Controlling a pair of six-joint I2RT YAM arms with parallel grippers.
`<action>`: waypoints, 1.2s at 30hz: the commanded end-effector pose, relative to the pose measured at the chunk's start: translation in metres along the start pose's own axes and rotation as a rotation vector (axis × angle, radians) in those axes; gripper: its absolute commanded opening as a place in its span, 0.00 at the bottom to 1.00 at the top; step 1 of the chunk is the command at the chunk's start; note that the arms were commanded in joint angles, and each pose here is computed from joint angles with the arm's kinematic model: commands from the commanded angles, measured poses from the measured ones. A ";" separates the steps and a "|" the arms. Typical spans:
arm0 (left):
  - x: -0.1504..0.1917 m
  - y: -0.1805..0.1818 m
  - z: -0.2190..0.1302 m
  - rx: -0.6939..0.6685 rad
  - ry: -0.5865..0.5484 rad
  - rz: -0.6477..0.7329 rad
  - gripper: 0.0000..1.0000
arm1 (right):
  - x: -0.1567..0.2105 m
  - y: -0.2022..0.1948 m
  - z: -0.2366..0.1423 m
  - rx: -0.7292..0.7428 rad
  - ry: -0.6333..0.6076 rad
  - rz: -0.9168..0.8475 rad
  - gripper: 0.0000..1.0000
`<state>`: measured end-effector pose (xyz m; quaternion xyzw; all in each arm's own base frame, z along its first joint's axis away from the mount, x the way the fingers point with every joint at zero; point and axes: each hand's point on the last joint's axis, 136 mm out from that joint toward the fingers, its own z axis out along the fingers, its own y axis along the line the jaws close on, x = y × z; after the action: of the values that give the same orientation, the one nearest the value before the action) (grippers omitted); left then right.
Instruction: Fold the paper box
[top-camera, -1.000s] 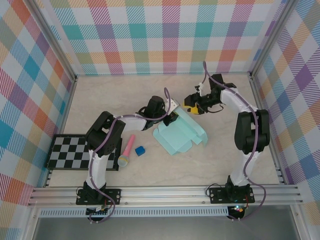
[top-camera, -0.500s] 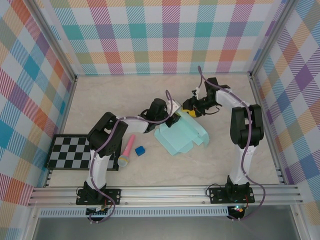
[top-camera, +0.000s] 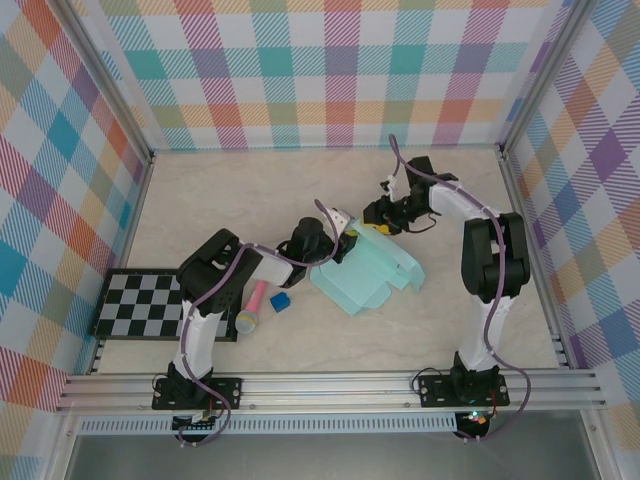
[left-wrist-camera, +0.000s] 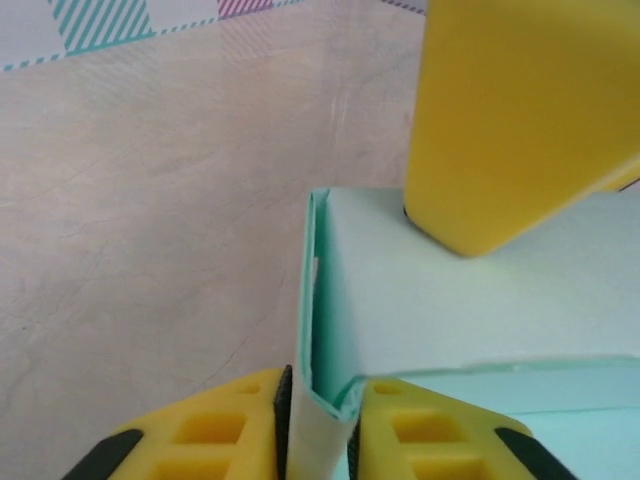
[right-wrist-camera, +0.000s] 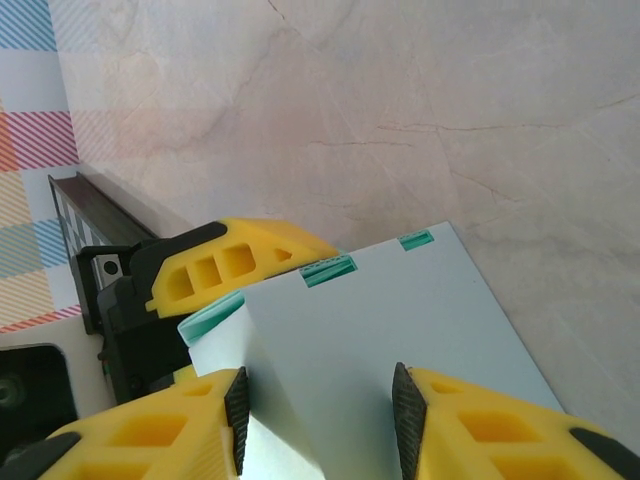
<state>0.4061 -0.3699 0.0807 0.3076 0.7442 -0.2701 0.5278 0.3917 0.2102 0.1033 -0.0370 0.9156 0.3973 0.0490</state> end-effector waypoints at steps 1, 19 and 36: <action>-0.028 -0.011 0.001 0.010 -0.111 0.029 0.15 | 0.011 -0.008 0.002 0.063 0.015 -0.026 0.44; -0.029 -0.042 0.040 -0.108 -0.057 0.171 0.15 | 0.020 -0.014 0.004 0.085 -0.001 -0.015 0.44; -0.030 -0.025 0.059 -0.259 0.022 0.185 0.00 | 0.027 -0.017 -0.013 0.023 -0.047 0.052 0.45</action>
<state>0.4309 -0.4182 0.0803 0.3044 0.7660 -0.1336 0.5503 0.4115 0.1684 0.1051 -0.0203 0.9258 0.3446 0.1541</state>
